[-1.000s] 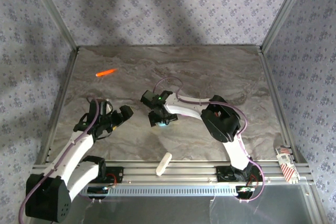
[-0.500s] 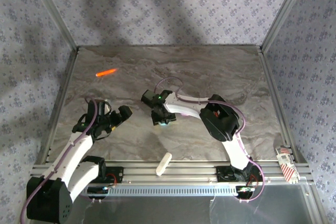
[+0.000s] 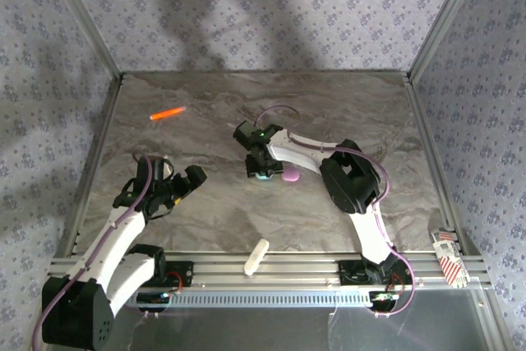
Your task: Insert the wireless bluetooth earbuds into the charging case
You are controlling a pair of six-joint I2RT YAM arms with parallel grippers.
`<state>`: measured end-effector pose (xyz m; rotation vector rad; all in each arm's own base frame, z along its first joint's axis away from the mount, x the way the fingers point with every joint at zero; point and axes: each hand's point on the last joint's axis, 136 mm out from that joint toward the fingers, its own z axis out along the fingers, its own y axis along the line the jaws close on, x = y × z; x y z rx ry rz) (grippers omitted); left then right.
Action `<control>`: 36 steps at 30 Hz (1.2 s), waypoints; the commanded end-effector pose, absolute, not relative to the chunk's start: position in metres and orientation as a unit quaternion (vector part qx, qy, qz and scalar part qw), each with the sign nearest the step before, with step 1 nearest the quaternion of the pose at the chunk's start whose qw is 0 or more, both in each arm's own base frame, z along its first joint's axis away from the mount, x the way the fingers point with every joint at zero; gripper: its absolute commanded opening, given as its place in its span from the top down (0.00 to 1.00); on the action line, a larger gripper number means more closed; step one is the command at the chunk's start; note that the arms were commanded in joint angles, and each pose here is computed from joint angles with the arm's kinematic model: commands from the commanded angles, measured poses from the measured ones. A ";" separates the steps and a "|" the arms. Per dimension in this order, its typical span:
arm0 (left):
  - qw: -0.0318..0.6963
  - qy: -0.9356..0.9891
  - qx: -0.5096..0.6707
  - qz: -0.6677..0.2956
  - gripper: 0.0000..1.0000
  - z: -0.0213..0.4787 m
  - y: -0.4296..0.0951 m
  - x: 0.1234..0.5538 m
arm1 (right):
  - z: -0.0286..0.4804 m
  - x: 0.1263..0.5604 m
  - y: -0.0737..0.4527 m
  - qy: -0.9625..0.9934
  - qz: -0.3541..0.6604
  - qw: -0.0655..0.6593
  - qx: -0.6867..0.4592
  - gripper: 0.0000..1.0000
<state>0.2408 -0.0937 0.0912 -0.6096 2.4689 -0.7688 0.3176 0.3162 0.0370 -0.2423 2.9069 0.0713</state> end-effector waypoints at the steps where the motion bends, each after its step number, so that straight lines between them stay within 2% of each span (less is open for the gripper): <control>1: 0.238 0.902 -0.213 -0.292 0.00 0.097 -0.098 0.244 | 0.027 0.314 0.322 0.991 0.020 0.097 -0.095 0.35; 9: 0.242 0.898 -0.204 -0.305 0.00 0.105 -0.103 0.249 | 0.039 0.315 0.325 0.989 0.039 0.103 -0.094 0.31; 14: 0.264 0.894 -0.193 -0.307 0.00 0.126 -0.104 0.257 | 0.070 0.316 0.328 0.984 0.068 0.134 -0.092 0.26; 17: 0.284 0.891 -0.184 -0.302 0.00 0.144 -0.103 0.261 | 0.095 0.314 0.329 0.977 0.085 0.158 -0.116 0.20; 22: 0.333 0.880 -0.167 -0.293 0.00 0.184 -0.101 0.264 | 0.137 0.304 0.325 0.961 0.118 0.209 -0.137 0.10; 31: 0.456 0.843 -0.149 -0.244 0.00 0.257 -0.075 0.251 | 0.199 0.264 0.301 0.920 0.150 0.307 -0.192 0.00; 36: 0.525 0.806 -0.152 -0.225 0.00 0.291 -0.055 0.233 | 0.216 0.242 0.270 0.900 0.150 0.363 -0.188 0.00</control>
